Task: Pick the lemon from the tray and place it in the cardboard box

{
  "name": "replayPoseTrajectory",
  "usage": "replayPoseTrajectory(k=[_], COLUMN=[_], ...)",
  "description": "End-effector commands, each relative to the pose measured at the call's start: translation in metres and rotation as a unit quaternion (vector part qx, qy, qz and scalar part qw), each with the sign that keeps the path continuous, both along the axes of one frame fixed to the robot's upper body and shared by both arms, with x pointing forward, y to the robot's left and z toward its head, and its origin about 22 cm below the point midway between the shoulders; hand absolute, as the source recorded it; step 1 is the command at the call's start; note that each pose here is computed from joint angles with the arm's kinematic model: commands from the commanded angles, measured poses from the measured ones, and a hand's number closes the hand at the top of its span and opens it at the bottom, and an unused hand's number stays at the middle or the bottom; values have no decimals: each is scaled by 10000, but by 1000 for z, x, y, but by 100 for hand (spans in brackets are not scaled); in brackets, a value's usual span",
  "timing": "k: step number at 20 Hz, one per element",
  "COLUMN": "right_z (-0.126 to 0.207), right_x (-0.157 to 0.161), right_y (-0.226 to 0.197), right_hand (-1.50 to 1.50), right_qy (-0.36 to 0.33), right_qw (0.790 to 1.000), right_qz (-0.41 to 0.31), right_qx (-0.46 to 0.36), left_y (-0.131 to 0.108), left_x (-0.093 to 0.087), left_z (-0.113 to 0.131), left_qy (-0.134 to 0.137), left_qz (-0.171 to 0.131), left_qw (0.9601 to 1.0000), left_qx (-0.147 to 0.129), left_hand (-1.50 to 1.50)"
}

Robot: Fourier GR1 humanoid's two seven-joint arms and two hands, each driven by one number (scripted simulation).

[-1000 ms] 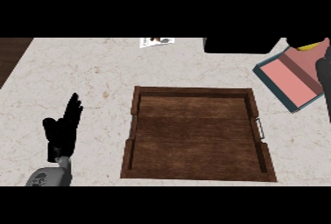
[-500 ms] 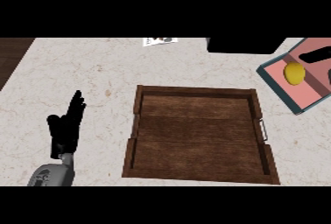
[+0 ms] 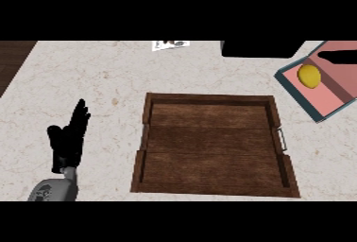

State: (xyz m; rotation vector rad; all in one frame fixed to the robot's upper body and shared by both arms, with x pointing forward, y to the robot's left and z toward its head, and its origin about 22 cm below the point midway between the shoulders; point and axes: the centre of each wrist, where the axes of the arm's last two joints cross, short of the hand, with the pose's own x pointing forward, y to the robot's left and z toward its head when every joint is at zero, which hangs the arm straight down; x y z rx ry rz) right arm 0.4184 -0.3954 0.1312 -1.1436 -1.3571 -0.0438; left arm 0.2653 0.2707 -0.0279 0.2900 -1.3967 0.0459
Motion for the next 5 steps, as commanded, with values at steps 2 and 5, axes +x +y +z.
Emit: replayPoseTrajectory(k=[2,5], right_z=[2,-8], right_x=[-13,-31], right_y=[-24,-47], right_hand=[-150,-150], right_qy=[-1168,-1388], right_qw=[9900,9859], right_qz=[95,-111], right_qx=[779,932], left_y=[-7,15], left_x=[0,-14], left_z=[1,-3], left_qy=[24,41], left_qz=[28,123], left_qw=[10000,9999], left_qx=[51,41], left_hand=[0,0])
